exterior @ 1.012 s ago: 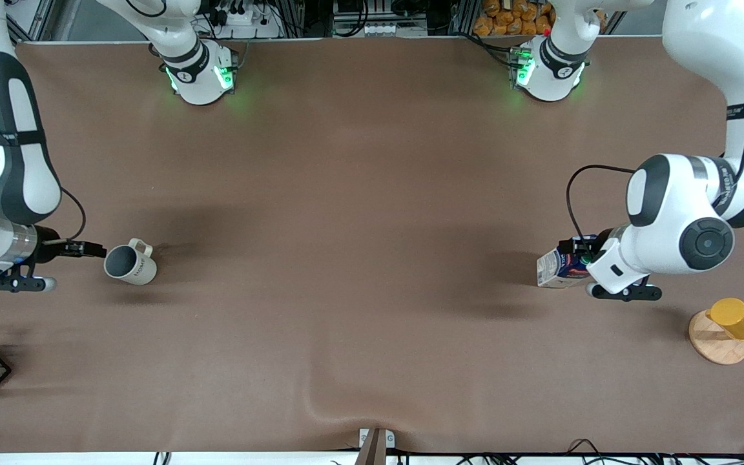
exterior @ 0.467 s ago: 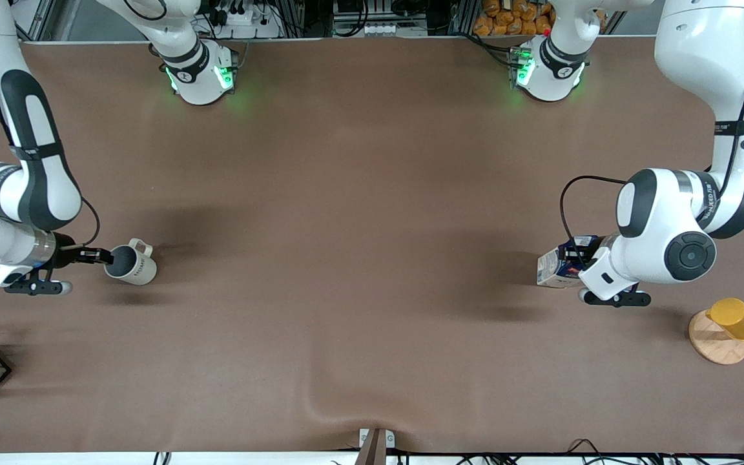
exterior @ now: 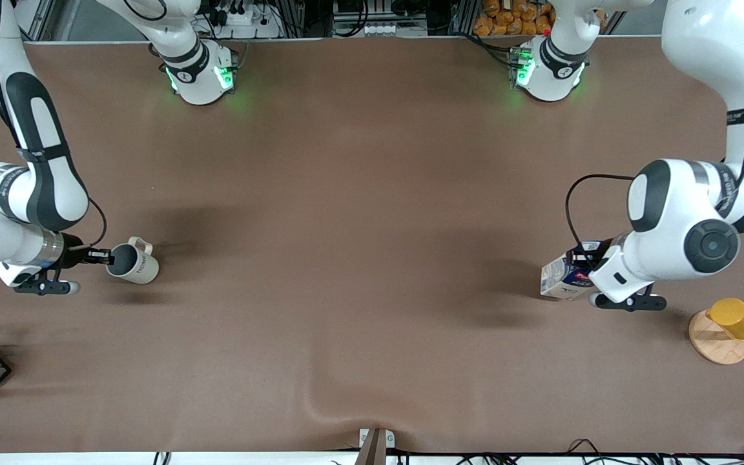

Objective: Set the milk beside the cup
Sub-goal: 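Grasp the milk carton with the left gripper while the right gripper grasps the mug, then carry the white mug with the right gripper toward the table middle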

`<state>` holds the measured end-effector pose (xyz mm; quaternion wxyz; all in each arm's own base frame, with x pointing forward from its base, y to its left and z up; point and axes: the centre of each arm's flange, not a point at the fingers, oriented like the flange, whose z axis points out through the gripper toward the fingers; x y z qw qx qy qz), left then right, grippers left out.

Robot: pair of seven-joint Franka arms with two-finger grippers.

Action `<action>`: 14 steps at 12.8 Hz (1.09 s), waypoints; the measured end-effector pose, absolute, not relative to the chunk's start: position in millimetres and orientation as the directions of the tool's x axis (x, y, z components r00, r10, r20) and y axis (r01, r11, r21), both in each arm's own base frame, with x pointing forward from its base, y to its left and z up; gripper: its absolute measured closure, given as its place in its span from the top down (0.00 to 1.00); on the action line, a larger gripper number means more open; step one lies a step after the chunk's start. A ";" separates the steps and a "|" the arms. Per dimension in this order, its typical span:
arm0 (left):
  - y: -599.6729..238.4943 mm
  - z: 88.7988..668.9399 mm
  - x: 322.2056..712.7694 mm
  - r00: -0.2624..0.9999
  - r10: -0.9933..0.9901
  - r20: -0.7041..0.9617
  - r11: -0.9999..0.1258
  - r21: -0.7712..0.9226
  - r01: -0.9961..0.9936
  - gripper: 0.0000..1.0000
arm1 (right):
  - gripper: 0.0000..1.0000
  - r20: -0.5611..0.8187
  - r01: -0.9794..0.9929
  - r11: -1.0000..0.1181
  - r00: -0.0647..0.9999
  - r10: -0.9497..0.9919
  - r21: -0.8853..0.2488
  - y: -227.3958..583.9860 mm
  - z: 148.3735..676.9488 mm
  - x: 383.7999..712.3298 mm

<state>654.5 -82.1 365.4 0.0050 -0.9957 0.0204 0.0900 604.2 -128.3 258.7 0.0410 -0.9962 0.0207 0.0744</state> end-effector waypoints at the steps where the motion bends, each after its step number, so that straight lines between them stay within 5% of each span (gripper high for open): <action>1: -83.3 373.1 654.1 0.985 -0.028 -0.168 -1.000 -0.007 -0.030 0.30 | 0.03 -0.171 -0.058 -0.994 0.984 -0.042 -0.090 -120.1 263.6 605.7; 9: -137.4 394.6 648.2 0.988 0.070 -0.135 -0.998 0.001 0.071 0.30 | 0.03 -0.309 -0.388 -0.920 0.884 -0.351 -0.063 73.6 381.6 635.3; 14: -142.9 399.7 649.1 0.988 0.090 -0.126 -0.996 0.003 0.092 0.30 | 0.03 -0.339 -0.593 -0.805 0.764 -0.549 -0.031 226.3 402.4 620.0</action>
